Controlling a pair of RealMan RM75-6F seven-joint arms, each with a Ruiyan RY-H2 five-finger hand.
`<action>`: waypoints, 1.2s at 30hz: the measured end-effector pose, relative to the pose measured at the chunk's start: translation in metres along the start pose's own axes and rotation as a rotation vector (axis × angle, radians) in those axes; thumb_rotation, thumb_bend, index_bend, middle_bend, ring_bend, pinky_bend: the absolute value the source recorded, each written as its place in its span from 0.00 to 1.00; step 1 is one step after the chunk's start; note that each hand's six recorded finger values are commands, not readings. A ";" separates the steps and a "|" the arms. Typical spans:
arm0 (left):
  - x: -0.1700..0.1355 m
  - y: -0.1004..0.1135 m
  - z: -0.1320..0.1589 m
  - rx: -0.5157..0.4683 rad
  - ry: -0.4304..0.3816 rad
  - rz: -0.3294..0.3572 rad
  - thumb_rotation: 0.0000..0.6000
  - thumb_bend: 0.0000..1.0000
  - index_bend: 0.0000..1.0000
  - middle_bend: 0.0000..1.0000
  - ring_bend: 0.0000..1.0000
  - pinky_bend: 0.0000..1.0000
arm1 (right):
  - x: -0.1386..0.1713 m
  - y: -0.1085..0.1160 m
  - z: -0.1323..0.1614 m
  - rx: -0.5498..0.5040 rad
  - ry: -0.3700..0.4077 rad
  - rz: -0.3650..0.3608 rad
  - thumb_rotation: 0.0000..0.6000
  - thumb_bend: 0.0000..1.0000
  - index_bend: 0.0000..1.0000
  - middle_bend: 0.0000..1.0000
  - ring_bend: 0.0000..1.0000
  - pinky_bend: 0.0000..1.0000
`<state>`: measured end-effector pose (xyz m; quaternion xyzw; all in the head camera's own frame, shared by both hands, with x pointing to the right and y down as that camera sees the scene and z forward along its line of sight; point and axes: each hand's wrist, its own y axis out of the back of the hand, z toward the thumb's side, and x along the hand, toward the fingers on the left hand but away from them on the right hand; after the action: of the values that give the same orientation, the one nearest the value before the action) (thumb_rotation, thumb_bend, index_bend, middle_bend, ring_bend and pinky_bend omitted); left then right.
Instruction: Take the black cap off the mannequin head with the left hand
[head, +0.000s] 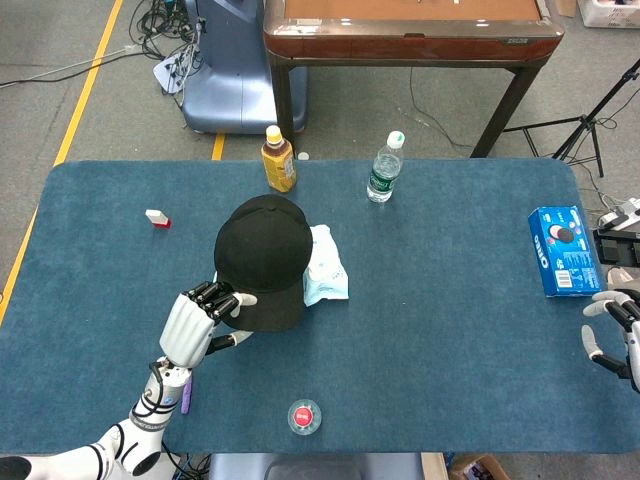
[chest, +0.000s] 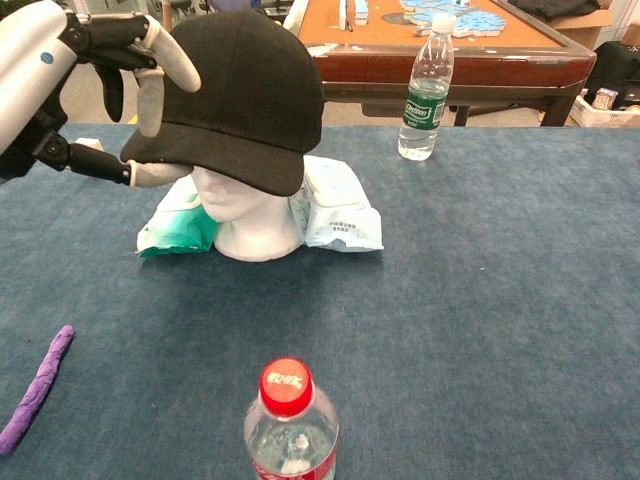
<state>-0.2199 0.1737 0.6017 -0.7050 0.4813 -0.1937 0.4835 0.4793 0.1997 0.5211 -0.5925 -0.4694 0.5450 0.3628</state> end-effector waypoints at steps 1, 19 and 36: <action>0.000 0.000 0.000 0.002 -0.001 0.000 1.00 0.10 0.48 0.68 0.47 0.60 | 0.000 0.000 0.000 0.000 0.000 0.000 1.00 0.41 0.47 0.35 0.23 0.33; -0.001 0.000 0.000 0.014 -0.010 -0.012 1.00 0.40 0.52 0.67 0.47 0.60 | -0.001 -0.001 0.000 0.002 -0.001 0.004 1.00 0.41 0.47 0.35 0.23 0.33; 0.005 0.006 0.004 0.045 -0.045 0.009 1.00 0.49 0.62 0.67 0.47 0.60 | -0.002 -0.002 0.000 0.002 -0.003 0.007 1.00 0.41 0.47 0.35 0.23 0.33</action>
<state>-0.2177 0.1713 0.5936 -0.6960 0.4688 -0.1866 0.5108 0.4790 0.1987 0.5231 -0.5931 -0.4671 0.5476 0.3608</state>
